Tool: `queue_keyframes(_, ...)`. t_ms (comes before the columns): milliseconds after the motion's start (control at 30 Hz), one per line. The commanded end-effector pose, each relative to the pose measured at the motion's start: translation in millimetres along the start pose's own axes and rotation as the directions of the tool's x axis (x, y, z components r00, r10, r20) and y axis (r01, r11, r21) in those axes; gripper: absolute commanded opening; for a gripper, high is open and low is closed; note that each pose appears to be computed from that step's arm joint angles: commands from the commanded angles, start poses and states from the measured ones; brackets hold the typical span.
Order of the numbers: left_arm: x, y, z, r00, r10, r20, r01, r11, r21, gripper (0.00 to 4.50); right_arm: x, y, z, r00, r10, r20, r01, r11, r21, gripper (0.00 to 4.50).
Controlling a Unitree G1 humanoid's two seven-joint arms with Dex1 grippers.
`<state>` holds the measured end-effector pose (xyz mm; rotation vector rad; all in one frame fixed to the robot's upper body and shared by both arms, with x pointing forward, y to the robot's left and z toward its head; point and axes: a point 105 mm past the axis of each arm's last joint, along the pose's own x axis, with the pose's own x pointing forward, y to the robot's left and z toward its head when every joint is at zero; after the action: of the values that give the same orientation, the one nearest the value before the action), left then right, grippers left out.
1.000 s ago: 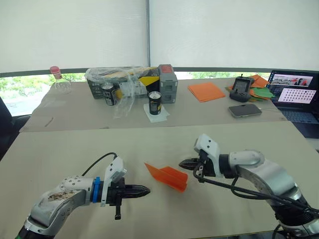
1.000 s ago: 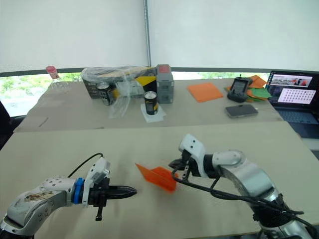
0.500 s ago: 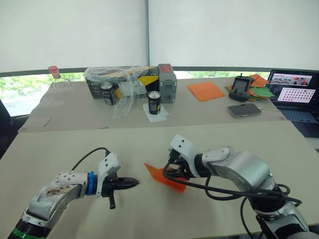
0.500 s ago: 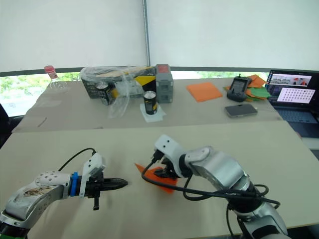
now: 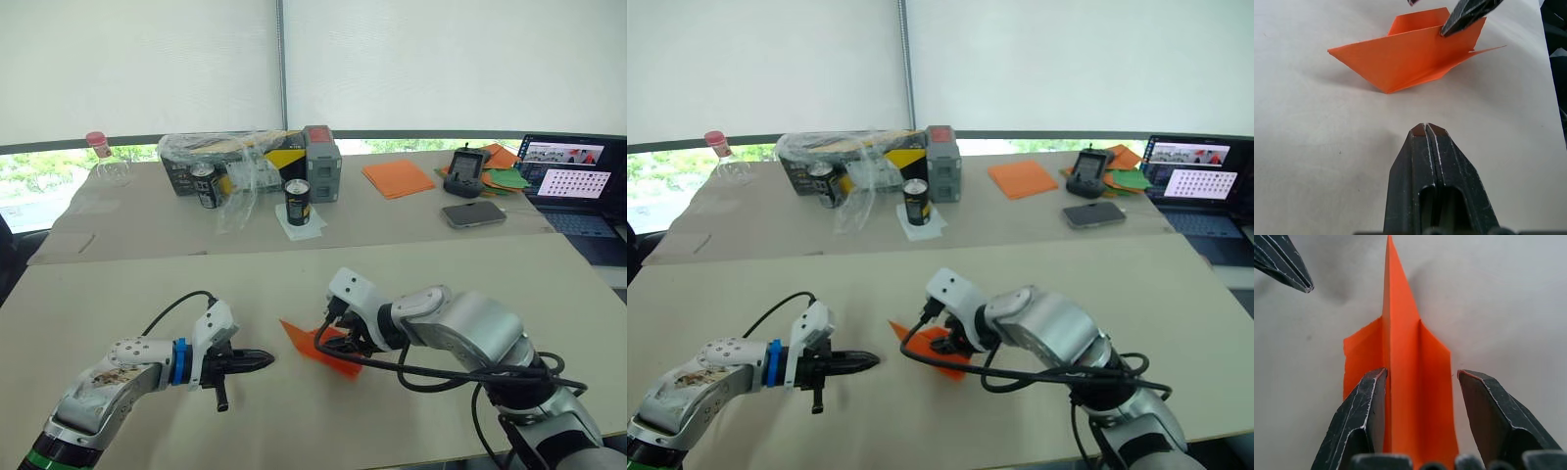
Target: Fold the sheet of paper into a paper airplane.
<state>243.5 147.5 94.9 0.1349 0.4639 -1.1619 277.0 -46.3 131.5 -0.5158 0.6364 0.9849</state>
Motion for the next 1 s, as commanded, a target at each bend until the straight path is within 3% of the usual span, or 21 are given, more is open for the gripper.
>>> queue_keyframes(33, -2, -1, 4, 1.000, -0.002, 0.009, 0.002, 1.000, 0.025, 0.00, 0, 9, 6, 0.999, 0.027, 0.031, -0.026, 0.999, -0.030, 2.60)
queue_keyframes(133, -2, 0, 6, 1.000, -0.002, 0.009, 0.002, 1.000, 0.029, 0.00, 6, 9, 5, 0.999, 0.025, 0.030, -0.025, 1.000, -0.018, 2.60)
queue_keyframes(400, -9, 13, 11, 1.000, 0.019, -0.006, -0.019, 0.998, 0.059, 0.00, 11, 3, 0, 1.000, 0.004, 0.019, -0.004, 1.000, -0.011, 0.11)
queue_keyframes(533, -4, 13, 13, 1.000, 0.006, 0.001, -0.006, 0.998, 0.062, 0.00, -7, -14, 4, 0.998, -0.043, 0.046, 0.042, 0.999, 0.014, 0.01)
queue_keyframes(700, 6, 13, 15, 1.000, -0.015, 0.019, 0.014, 0.998, 0.064, 0.00, -50, -100, -27, 0.945, -0.325, -0.023, 0.323, 0.923, 0.209, 0.01)
queue_keyframes(867, 16, 16, 15, 1.000, -0.006, 0.028, 0.004, 0.997, 0.077, 0.00, -101, -195, -55, 0.777, -0.622, -0.095, 0.610, 0.708, 0.355, 0.01)
queue_keyframes(900, 17, 15, 16, 0.999, -0.010, 0.034, 0.007, 0.997, 0.076, 0.00, -116, -216, -65, 0.720, -0.682, -0.127, 0.671, 0.639, 0.375, 0.01)
queue_keyframes(1000, 20, 13, 16, 0.999, -0.020, 0.040, 0.017, 0.997, 0.073, 0.00, -140, -248, -89, 0.627, -0.751, -0.205, 0.758, 0.529, 0.382, 0.01)
